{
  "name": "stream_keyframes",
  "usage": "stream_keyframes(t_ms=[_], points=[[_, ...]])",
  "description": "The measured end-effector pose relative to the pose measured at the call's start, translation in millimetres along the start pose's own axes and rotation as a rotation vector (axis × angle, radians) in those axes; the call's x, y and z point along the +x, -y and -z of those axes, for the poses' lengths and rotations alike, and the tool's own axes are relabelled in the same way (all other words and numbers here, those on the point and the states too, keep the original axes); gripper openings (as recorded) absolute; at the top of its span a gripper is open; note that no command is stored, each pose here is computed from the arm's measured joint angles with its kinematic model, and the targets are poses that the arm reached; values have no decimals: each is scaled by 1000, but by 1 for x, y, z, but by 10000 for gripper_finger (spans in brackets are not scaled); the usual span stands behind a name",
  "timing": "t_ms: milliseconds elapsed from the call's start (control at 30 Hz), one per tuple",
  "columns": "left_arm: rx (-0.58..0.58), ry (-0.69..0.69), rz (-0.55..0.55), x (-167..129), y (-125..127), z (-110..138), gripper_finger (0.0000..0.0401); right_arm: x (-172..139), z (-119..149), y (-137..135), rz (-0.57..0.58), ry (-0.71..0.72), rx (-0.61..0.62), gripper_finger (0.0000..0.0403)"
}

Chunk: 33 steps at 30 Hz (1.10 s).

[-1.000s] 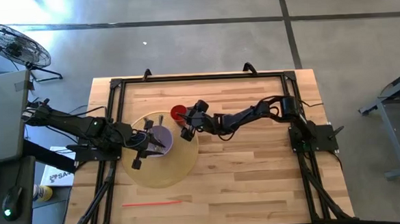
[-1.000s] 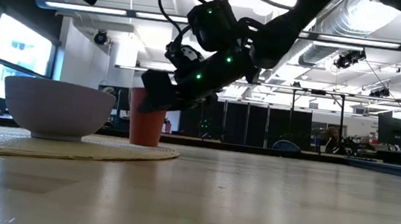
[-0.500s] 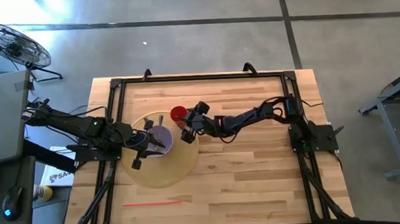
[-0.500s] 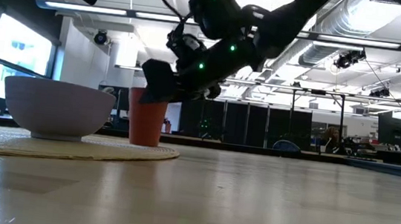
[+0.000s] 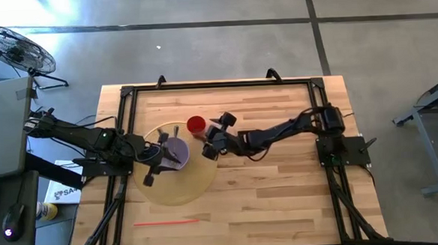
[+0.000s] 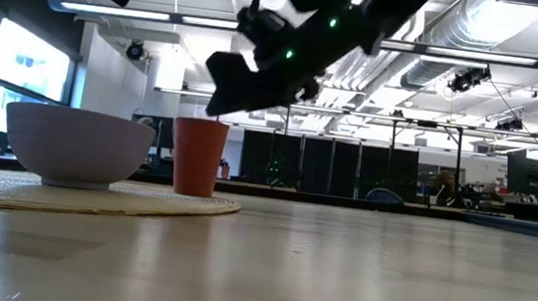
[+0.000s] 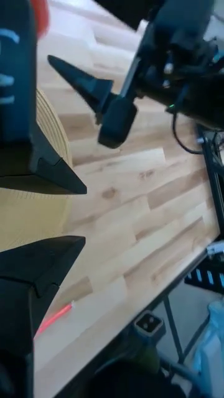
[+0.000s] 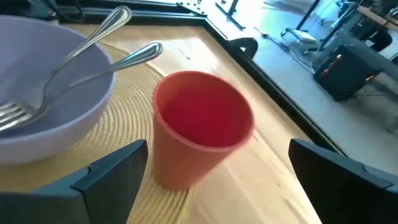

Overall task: Pick & Place Utensil
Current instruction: Put the orange straw in the orange cup

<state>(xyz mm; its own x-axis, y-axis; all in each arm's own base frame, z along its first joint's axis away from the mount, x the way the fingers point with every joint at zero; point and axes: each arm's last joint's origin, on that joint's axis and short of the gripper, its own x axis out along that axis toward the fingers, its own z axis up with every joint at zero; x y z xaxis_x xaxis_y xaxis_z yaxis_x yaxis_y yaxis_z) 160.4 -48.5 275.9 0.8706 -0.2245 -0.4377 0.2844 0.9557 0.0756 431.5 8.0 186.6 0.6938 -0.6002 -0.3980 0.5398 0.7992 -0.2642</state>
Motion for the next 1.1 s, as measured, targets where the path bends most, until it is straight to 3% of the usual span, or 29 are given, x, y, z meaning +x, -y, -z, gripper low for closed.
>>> stream_keyframes(t_ms=[200,433,633,867,1100], points=[[3,32,110,12,4,-5,115,-38,-4,-18,48,-10,-50,385],[4,23,206,47,8,-5,115,-72,5,-43,133,14,-110,385],[-184,-50,236,64,14,-3,115,-106,11,-42,286,21,-111,385],[-250,-176,308,75,63,8,115,-127,12,-33,293,9,-33,385],[-234,-300,225,92,115,36,115,-121,13,-30,273,-24,-20,385]])
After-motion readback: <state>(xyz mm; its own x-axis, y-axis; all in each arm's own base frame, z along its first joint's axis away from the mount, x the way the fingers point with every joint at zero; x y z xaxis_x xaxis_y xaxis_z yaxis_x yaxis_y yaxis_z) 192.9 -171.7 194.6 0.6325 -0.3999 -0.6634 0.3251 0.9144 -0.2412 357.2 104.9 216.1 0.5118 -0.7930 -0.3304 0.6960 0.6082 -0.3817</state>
